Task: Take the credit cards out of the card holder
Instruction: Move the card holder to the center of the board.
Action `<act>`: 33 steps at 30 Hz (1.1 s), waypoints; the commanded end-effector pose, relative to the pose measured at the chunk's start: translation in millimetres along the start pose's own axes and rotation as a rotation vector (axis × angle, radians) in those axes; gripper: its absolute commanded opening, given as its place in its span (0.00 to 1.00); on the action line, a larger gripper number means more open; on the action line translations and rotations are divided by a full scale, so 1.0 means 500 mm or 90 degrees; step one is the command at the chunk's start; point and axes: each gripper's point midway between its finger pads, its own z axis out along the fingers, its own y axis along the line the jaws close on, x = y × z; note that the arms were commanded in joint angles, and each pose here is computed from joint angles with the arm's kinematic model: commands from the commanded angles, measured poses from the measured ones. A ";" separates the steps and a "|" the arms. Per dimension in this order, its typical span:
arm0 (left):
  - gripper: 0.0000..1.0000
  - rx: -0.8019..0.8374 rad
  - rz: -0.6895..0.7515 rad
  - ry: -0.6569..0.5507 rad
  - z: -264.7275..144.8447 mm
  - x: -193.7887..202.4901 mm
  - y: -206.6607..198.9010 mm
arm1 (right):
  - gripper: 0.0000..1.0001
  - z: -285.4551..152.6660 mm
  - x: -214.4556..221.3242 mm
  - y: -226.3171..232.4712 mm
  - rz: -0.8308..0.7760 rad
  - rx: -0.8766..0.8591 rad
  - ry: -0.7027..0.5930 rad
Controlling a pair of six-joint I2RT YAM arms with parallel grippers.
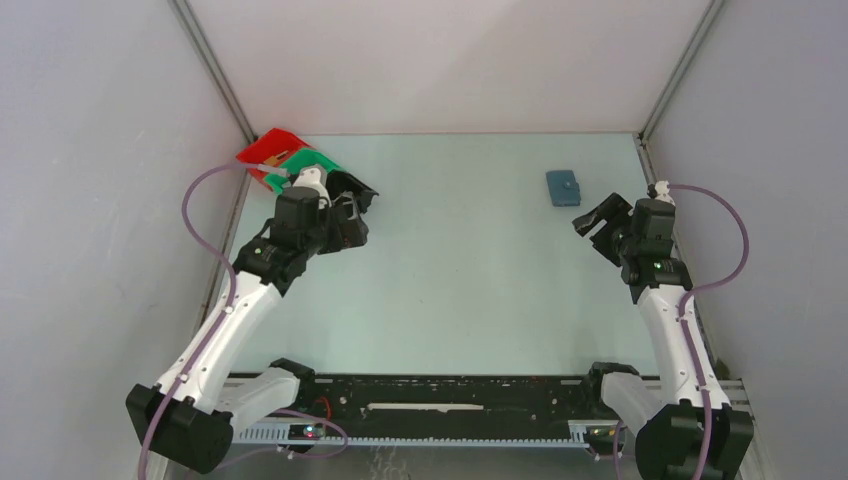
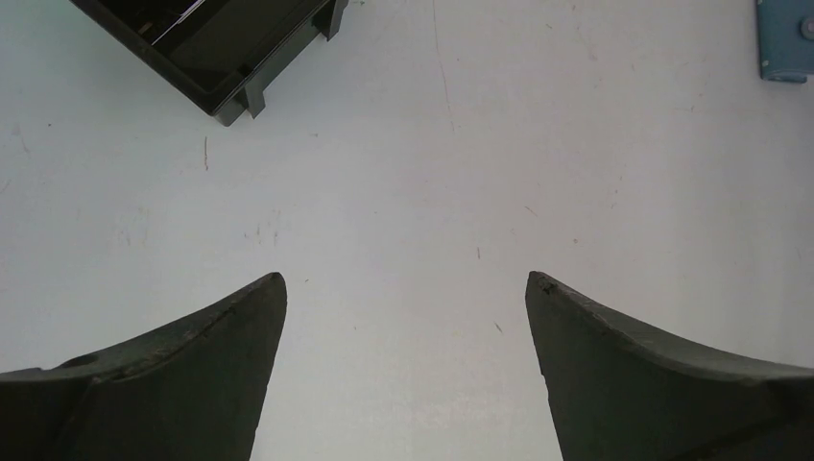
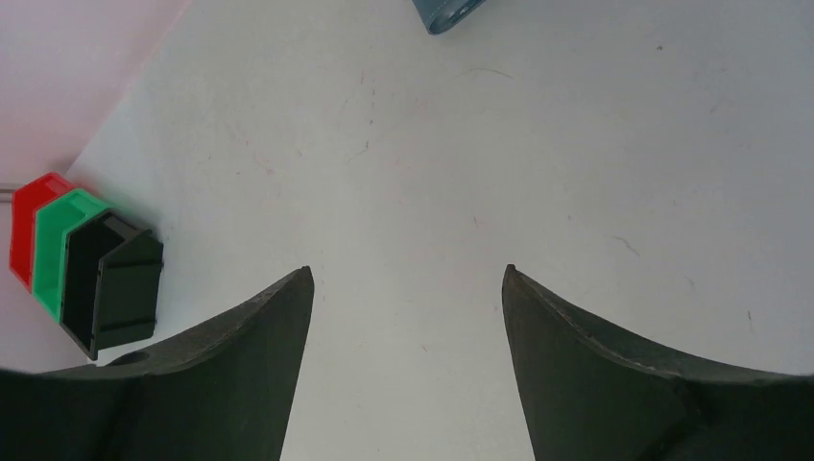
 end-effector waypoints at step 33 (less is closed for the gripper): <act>1.00 0.141 0.054 0.093 0.029 0.076 -0.137 | 0.94 0.370 -0.138 -0.048 -0.085 0.181 0.132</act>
